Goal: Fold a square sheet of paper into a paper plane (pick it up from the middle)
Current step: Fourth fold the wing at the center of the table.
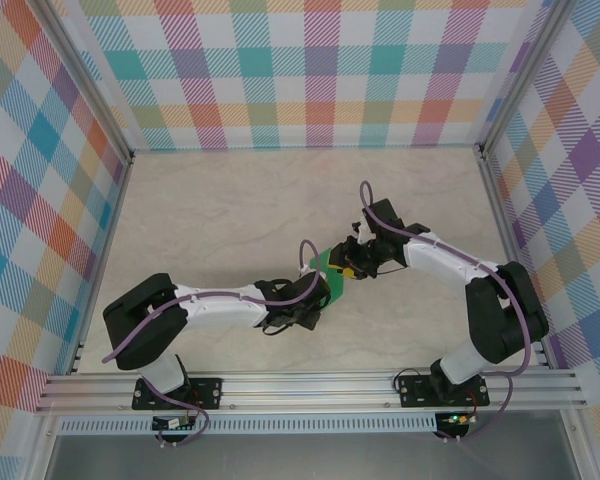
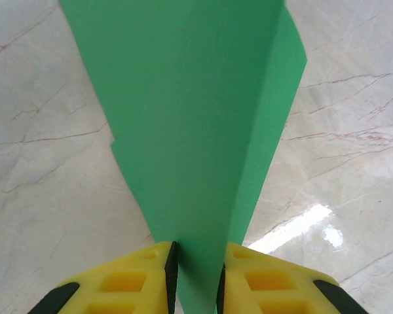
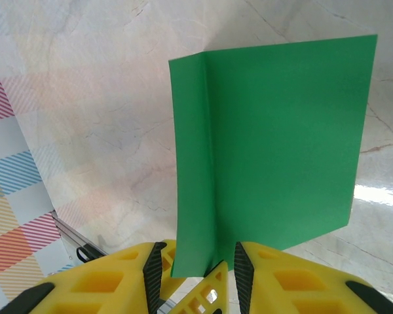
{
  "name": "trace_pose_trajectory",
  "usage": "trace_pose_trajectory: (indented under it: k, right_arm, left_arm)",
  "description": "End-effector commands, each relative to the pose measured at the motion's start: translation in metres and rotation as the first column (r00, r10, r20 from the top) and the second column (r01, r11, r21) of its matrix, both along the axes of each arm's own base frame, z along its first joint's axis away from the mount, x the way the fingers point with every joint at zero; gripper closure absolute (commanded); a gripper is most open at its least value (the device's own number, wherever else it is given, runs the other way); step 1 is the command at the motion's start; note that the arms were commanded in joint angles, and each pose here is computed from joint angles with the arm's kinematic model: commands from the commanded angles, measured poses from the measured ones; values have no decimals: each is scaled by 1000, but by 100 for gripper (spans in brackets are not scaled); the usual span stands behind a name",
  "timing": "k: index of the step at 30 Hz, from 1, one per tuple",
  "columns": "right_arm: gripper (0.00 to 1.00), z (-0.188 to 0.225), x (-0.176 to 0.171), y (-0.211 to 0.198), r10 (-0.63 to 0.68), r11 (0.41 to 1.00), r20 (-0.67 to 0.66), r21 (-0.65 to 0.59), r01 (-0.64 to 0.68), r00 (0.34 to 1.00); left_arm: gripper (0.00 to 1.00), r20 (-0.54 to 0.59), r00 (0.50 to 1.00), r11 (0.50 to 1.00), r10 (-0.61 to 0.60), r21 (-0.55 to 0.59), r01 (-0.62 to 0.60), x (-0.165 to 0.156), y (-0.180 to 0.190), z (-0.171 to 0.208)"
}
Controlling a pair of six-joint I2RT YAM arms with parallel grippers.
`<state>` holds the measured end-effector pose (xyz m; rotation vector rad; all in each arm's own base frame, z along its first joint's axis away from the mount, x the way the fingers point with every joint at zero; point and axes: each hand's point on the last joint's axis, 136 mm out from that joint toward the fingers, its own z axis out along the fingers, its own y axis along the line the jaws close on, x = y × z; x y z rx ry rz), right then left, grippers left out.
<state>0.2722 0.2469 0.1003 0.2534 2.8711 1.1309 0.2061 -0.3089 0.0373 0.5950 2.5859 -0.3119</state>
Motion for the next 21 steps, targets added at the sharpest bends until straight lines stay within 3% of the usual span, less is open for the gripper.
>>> trace_pose_trajectory:
  k: [1, 12, 21]
  right_arm:
    - [63, -4, -8, -4, 15, 1000, -8, -13, -15, 1000]
    - [63, -9, -12, -8, 10, 999, -19, -30, -11, 1000]
    - [63, -6, -14, -12, 11, 999, -2, -41, -11, 1000]
  left_arm:
    - [77, 16, 999, 998, 34, -45, -34, 6, -3, 19]
    - [88, 2, 998, 998, 59, -19, -59, 6, 1, 10]
    - [95, -86, 993, 988, 79, -127, -90, 5, -2, 0]
